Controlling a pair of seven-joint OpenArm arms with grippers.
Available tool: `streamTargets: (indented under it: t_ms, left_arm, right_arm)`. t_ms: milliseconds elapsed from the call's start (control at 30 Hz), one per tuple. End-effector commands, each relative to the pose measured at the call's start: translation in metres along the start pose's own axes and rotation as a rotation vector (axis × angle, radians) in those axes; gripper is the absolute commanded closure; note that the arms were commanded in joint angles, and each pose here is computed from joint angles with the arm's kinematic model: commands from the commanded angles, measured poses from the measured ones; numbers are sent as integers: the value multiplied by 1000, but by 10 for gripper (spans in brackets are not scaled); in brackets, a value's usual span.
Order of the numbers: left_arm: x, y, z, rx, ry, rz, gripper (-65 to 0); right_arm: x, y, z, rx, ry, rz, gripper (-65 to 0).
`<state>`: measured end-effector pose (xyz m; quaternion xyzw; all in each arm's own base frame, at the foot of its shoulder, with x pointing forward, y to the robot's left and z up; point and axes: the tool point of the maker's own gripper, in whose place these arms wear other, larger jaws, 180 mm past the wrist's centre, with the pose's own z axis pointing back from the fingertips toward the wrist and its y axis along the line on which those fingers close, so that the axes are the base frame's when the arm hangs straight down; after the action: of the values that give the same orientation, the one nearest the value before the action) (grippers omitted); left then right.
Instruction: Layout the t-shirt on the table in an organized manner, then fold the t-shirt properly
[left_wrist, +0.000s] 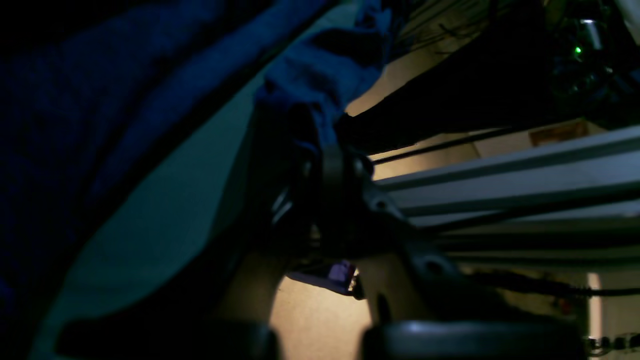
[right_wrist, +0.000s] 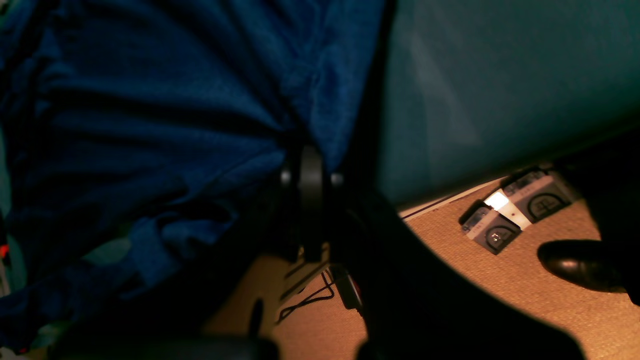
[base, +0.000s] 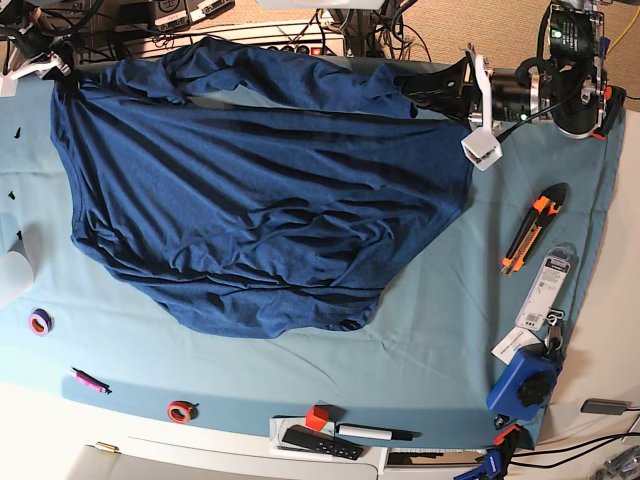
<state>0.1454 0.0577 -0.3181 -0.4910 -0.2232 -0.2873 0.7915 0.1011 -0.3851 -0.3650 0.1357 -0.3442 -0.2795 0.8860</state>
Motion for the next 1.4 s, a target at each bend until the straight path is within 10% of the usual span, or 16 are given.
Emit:
streamTargets:
  t_ms: [0,367,533,900,1367]
  left_arm:
    - [11,-9,4,-14,-20,-47,0]
    - [51,-74,6,-39,-48,-367,0]
    - [54,-76,3,-45,-66,-363,0]
    - [54,-76,3,-47,-67,-362,0]
    - [54,-76,3,-47,-68,-363,0]
  right_arm:
    - [14,0,6,-2,-38,22,0]
    - [24,14,7,74,-94,24,0]
    - [23,15,7,74,-90,60,-311]
    - [8,5,17,53,-49,53,-314]
    - [-26,55,0,284,-62,-66,-314]
